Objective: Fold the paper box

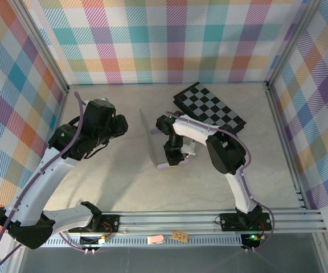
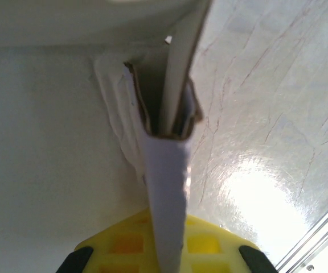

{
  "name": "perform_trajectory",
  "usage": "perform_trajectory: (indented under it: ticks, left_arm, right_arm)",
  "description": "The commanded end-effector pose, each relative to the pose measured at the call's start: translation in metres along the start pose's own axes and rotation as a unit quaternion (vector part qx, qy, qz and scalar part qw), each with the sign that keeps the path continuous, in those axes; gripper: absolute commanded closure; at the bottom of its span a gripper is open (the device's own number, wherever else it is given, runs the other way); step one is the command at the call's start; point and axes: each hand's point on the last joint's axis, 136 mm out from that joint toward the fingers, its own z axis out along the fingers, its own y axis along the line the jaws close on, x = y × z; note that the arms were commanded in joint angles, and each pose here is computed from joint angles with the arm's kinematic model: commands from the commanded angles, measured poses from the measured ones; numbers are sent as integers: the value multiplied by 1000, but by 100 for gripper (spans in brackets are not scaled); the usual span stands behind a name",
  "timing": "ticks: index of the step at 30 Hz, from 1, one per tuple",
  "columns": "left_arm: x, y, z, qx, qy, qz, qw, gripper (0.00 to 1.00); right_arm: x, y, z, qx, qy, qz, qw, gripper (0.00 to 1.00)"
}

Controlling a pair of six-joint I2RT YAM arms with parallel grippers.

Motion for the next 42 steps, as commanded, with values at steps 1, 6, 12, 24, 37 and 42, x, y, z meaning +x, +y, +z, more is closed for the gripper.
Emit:
perform_trajectory:
  ticks: [1,6,12,24,37,42]
  left_arm:
    - [9,22,-9,-30,9,15,999,51]
    - [15,28,-12,-36,20,20,999,51]
    - [30,17,3,-8,76,18,997,49]
    - [45,-18,53,31,230,1,973,45]
    - [47,-22,116,-14,282,90,955,50]
    - [40,-16,129,-47,266,126,955,60]
  right_arm:
    - [10,-10,6,34,22,62,997,100]
    - [37,5,11,4,61,46,997,76]
    - [35,-3,-20,-35,58,8,998,36]
    - [-41,34,-169,-279,-73,-307,907,37]
    - [-53,52,-197,-290,-130,-584,747,45]
    - [-50,48,-198,-301,-115,-590,740,46]
